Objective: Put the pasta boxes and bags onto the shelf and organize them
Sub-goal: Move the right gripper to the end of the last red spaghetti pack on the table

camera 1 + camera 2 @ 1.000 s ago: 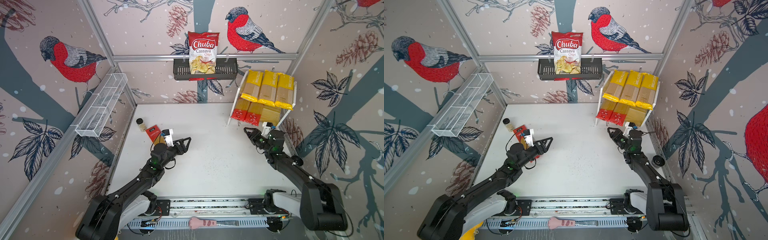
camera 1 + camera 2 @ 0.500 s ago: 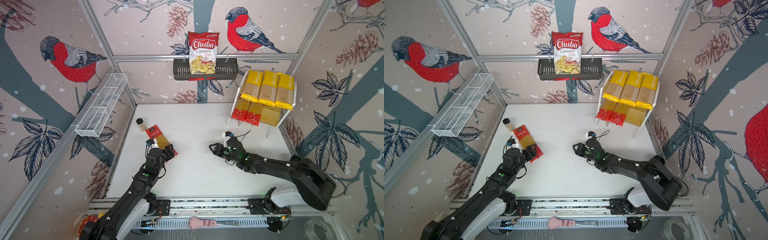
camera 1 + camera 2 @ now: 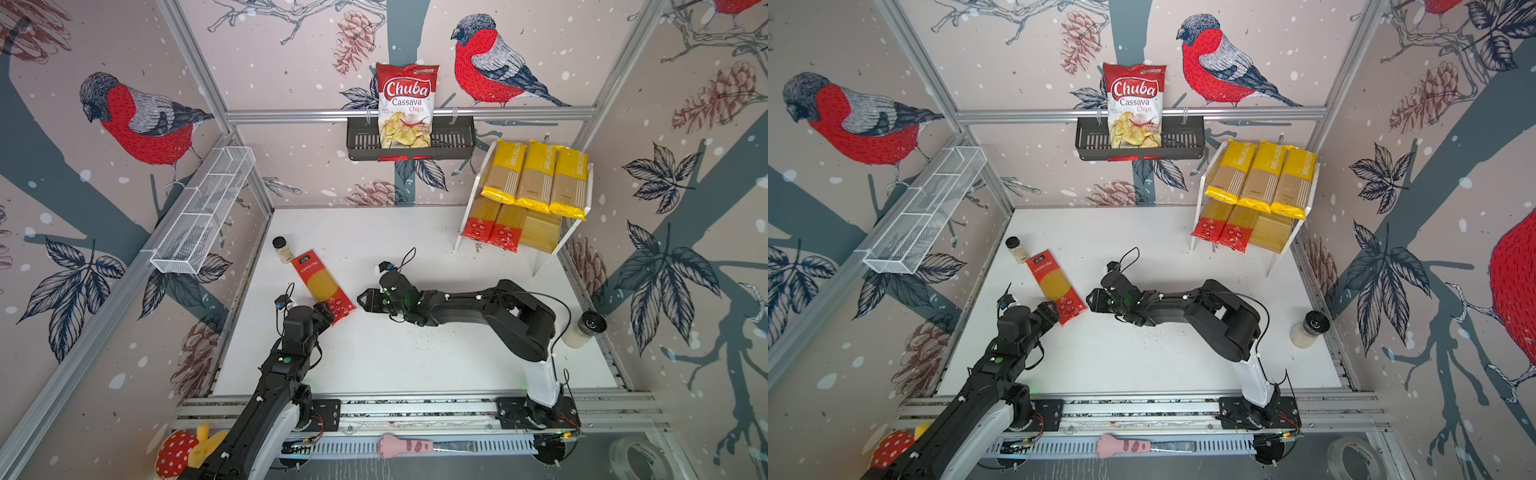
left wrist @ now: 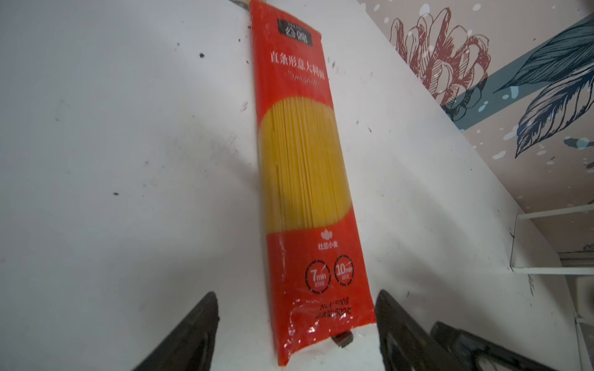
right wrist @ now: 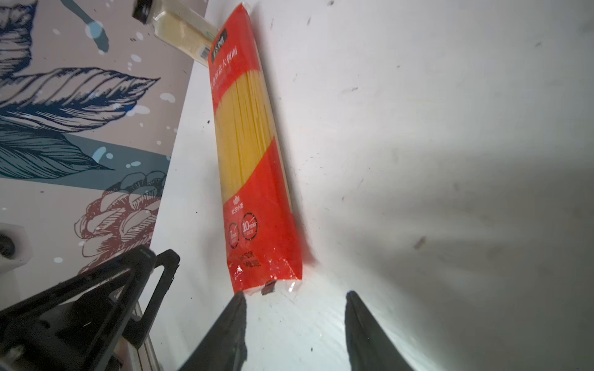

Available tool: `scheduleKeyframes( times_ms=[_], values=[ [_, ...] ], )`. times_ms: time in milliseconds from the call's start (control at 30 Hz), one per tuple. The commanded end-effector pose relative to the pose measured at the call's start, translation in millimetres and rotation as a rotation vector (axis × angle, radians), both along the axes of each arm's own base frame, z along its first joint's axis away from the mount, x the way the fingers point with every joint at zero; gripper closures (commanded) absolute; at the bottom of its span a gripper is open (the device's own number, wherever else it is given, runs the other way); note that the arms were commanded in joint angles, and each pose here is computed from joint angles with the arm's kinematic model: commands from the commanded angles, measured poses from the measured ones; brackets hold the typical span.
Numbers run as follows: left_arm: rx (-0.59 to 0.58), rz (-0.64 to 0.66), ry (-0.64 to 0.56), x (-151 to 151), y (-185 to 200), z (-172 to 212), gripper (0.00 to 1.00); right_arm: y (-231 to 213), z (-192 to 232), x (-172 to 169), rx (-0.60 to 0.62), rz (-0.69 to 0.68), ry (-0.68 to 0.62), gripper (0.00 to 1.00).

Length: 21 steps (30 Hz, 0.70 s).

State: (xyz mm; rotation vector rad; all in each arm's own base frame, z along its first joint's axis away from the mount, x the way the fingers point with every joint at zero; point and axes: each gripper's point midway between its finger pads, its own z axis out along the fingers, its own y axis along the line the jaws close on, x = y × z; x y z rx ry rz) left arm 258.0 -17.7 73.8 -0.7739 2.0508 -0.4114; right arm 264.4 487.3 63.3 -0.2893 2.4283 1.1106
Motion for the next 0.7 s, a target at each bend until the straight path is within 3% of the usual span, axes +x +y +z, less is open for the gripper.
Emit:
scheduleKeyframes(
  times_ms=[0,333,533,667],
  values=[
    [-0.038,-0.022,-0.026,4,-6,3,0.24,12,-7,-8,-0.014,0.070,0.027,0.50],
    [-0.057,-0.002,-0.047,4,-4,6,0.27,41,-30,-15,0.011,0.139,0.100,0.62],
    [-0.068,0.007,-0.061,4,-4,11,0.27,48,-28,-14,0.042,0.151,0.111,0.83],
    [-0.062,0.005,-0.073,5,-3,19,0.27,45,-21,-11,0.061,0.143,0.112,0.91]
  ],
)
